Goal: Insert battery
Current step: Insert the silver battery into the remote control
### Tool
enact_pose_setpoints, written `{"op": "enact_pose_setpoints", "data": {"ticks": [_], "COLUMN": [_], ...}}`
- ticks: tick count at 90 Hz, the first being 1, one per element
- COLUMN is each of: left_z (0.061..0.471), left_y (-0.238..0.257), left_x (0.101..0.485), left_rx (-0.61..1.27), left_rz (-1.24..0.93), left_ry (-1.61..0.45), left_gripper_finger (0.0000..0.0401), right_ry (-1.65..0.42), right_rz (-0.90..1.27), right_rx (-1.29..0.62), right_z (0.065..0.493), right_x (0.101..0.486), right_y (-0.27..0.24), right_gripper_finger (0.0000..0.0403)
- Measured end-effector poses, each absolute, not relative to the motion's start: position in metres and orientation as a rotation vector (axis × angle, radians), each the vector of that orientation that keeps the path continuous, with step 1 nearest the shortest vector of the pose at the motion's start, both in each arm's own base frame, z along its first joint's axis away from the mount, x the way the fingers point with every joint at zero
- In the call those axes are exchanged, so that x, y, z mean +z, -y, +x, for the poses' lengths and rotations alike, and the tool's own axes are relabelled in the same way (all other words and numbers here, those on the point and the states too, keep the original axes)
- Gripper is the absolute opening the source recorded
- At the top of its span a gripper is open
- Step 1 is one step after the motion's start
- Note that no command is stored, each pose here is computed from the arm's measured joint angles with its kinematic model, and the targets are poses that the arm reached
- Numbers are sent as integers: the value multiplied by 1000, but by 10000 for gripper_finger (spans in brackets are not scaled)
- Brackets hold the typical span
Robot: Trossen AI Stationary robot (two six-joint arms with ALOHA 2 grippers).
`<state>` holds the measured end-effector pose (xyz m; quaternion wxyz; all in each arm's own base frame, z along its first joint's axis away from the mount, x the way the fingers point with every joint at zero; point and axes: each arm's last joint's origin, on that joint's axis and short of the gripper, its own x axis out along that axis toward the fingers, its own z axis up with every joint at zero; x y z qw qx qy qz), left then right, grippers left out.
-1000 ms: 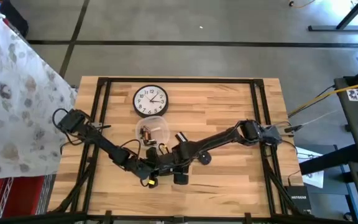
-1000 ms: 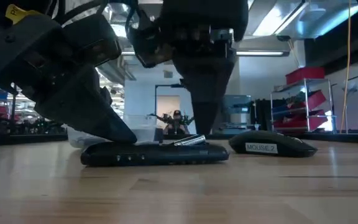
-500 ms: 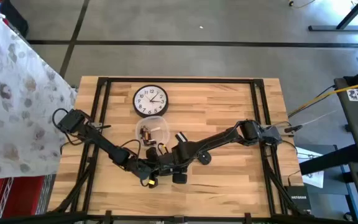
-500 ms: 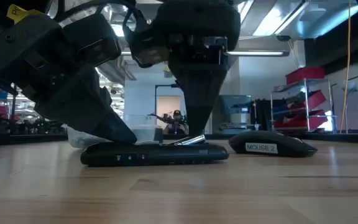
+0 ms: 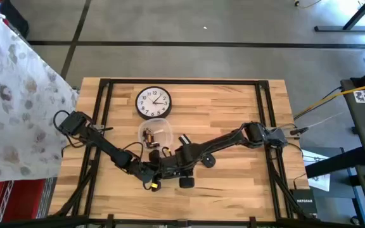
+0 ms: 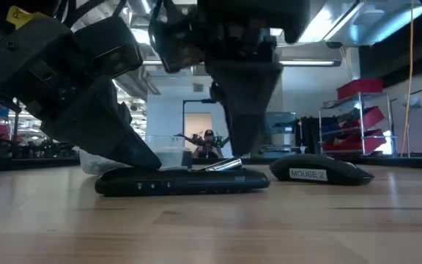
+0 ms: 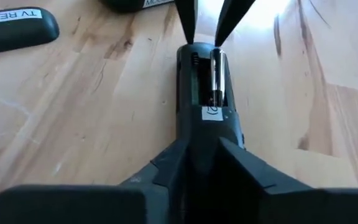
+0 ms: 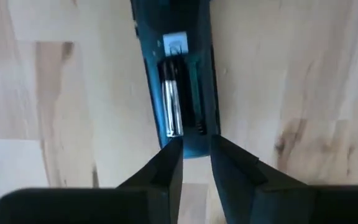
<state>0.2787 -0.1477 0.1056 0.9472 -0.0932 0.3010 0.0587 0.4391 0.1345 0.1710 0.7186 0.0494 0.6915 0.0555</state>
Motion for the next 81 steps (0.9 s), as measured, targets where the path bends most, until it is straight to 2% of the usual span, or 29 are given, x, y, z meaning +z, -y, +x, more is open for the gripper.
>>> {"op": "enact_pose_setpoints", "data": {"ticks": [40, 66, 81], "left_z": [279, 279, 279], "left_y": [148, 148, 148], "left_x": [106, 106, 106], "left_rx": [120, 119, 120], "left_rz": [-190, -191, -191], "left_ry": [-613, -613, -613], "left_gripper_finger": [75, 75, 75], "right_ry": [-1439, -1464, -1461], "right_rz": [150, 122, 48], "right_rx": [128, 131, 178], "right_z": [445, 442, 440], "right_x": [168, 170, 170], "right_y": [-146, -145, -150], "right_gripper_finger": [66, 6, 11]}}
